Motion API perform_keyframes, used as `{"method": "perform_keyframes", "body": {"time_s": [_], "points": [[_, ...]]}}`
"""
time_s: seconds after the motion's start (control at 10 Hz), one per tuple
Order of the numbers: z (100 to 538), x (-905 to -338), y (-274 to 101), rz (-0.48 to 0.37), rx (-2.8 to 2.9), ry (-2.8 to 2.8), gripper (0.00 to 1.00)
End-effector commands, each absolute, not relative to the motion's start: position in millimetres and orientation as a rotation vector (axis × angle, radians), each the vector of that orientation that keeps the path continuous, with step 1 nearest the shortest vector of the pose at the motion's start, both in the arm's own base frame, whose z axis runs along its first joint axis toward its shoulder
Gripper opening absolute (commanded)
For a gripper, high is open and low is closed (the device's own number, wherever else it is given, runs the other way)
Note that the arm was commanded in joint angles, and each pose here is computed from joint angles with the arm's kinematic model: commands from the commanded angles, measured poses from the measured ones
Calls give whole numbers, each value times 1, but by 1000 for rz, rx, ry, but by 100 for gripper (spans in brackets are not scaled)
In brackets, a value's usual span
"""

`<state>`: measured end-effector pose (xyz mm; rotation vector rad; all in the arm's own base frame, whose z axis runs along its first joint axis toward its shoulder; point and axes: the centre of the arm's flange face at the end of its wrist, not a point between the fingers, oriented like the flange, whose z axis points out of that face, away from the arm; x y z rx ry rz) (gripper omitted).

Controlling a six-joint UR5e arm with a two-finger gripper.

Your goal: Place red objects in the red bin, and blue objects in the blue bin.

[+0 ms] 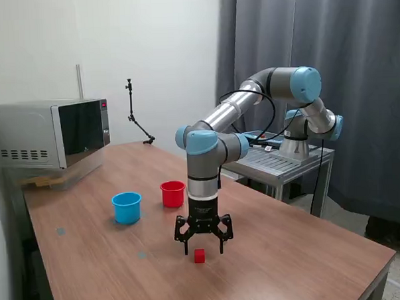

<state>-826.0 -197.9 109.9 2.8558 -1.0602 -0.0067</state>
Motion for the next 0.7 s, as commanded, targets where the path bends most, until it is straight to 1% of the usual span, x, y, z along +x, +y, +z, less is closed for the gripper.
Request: {"method": "perform_keyframes", "body": {"time_s": [0.0, 0.6], "points": [[108, -826, -199, 3, 2848, -1053, 100], [109, -826, -199, 0, 2849, -1048, 100]]}}
